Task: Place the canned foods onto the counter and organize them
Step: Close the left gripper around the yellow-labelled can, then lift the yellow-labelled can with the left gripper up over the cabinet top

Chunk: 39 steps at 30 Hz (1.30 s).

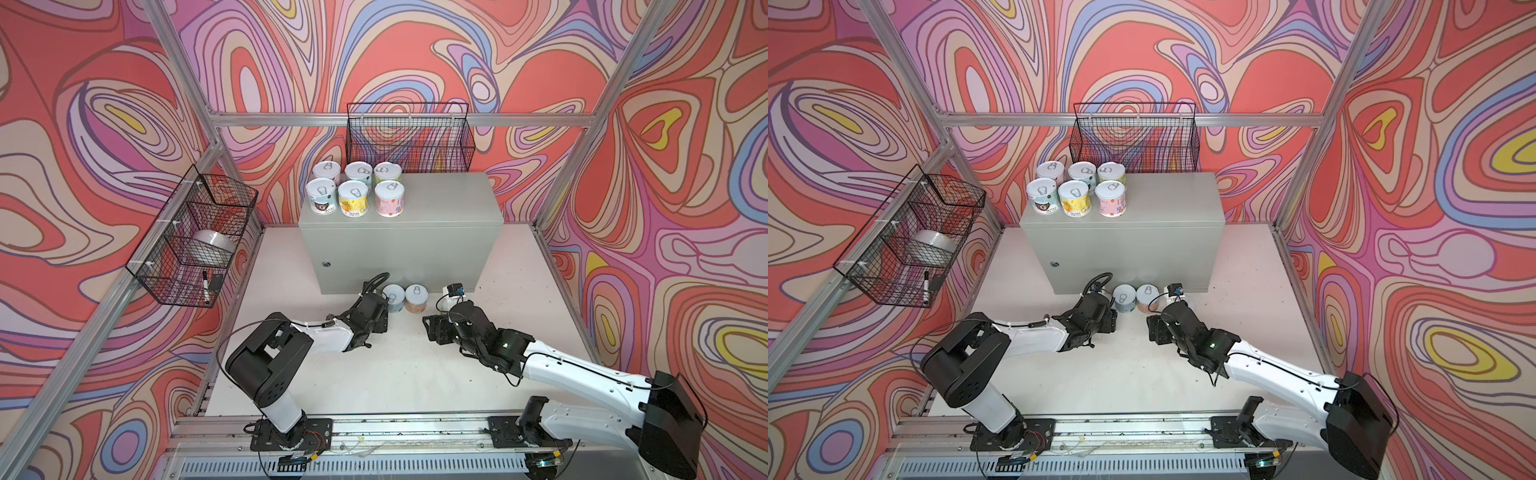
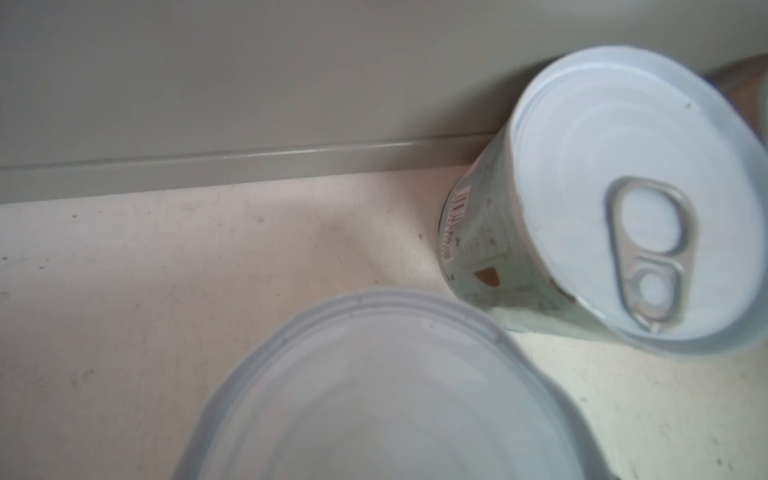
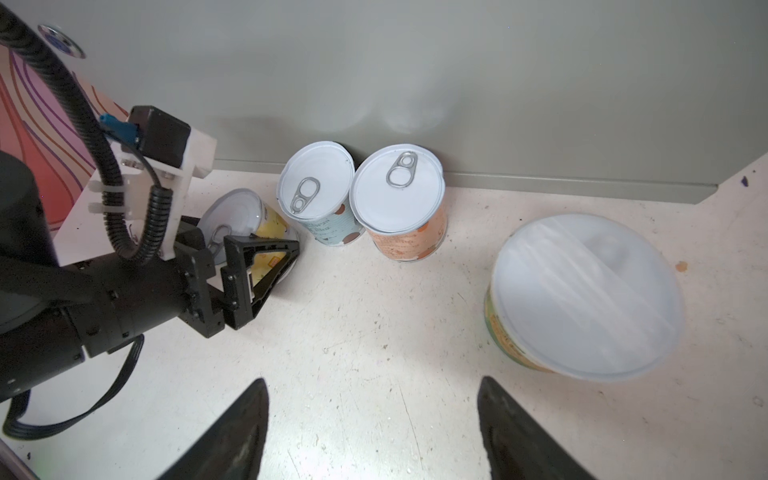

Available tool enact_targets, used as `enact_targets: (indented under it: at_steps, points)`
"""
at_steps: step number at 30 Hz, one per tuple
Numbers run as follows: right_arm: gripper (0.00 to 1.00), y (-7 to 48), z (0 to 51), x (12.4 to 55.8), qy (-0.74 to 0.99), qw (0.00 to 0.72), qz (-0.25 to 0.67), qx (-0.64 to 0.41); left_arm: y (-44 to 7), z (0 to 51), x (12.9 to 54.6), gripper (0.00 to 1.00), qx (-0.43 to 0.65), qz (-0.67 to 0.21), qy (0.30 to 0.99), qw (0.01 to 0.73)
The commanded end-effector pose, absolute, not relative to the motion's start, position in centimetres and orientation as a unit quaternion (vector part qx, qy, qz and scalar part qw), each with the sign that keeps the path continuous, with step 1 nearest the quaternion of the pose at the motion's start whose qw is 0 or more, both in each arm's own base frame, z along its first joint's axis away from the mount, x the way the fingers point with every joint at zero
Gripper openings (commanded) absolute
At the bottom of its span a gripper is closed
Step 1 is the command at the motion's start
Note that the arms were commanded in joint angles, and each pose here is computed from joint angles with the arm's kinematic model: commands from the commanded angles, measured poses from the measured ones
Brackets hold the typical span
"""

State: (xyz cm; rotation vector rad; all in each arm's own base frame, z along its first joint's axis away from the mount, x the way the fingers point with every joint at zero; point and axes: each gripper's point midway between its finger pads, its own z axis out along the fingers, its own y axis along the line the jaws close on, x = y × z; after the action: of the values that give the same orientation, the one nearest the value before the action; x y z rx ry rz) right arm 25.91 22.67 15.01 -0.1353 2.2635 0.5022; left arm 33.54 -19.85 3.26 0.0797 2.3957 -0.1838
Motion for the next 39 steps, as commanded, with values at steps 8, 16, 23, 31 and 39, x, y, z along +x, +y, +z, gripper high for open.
enact_targets:
  at_steps: [8,16,23,31,39]
  points:
    - [0.78,22.6,15.1,24.6,0.896,0.389,0.206,-0.057,-19.8,10.0,31.5,0.00,0.076,-0.083,0.915,0.387]
    - [0.78,22.0,14.4,24.1,0.899,0.386,0.199,-0.059,-22.1,14.7,29.4,0.00,0.122,-0.102,0.905,0.395]
    - [0.78,21.3,14.7,23.9,0.896,0.395,0.196,-0.052,-23.3,19.3,27.9,0.00,0.160,-0.115,0.896,0.397]
    - [0.78,21.1,14.6,23.8,0.894,0.398,0.202,-0.046,-24.6,23.4,26.7,0.00,0.179,-0.160,0.890,0.387]
    - [0.78,21.0,14.7,23.8,0.891,0.402,0.204,-0.043,-25.3,27.5,25.9,0.00,0.197,-0.181,0.880,0.392]
